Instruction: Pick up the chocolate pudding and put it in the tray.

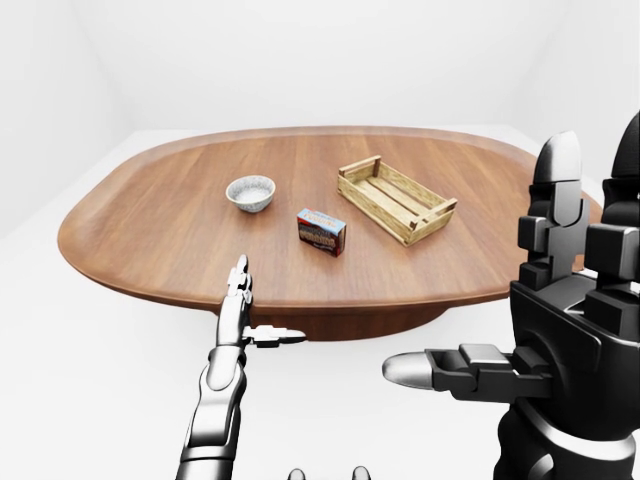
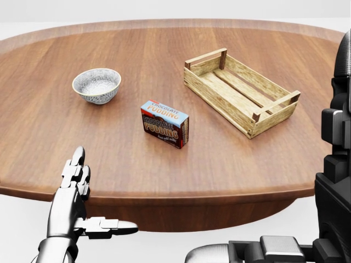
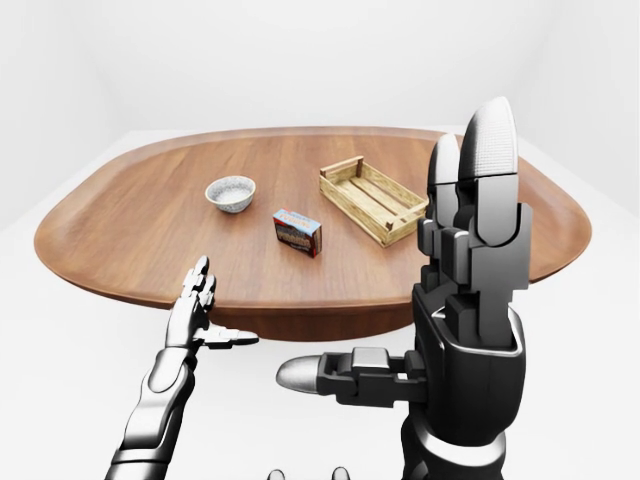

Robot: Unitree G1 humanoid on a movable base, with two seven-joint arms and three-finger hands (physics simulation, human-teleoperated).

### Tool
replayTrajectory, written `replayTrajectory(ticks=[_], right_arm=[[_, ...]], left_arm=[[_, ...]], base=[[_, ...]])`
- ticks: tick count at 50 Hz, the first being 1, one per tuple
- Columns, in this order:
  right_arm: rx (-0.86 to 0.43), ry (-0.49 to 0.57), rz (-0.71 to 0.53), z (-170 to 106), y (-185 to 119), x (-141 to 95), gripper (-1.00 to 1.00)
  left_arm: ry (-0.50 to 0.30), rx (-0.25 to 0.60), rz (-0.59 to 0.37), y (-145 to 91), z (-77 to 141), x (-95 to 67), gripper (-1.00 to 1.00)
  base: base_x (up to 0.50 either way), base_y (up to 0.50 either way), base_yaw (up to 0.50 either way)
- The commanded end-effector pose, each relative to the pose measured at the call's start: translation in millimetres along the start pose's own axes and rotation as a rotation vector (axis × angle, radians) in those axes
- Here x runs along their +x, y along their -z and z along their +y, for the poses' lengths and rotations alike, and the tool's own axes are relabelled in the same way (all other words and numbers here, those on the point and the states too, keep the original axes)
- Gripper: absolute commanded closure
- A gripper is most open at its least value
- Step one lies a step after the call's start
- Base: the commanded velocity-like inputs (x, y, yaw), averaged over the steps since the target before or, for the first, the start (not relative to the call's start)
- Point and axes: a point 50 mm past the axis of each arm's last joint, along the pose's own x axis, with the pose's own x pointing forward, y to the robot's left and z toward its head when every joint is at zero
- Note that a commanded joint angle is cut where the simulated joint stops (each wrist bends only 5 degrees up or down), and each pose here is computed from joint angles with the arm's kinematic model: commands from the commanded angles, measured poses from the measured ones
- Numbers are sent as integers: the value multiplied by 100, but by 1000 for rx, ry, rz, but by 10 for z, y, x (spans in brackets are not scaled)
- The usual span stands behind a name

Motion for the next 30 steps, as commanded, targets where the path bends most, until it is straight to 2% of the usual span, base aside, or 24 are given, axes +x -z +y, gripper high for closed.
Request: replayTrajectory(ticks=[1, 30], right_arm=[[5, -2, 5, 4, 4, -2, -100], [9, -6, 9, 6, 9, -3, -100]], left_arm=[[1, 0, -1, -2, -2, 1, -100], [1, 0, -1, -2, -2, 1, -100]], base=[[16, 0, 0], [19, 0, 0]])
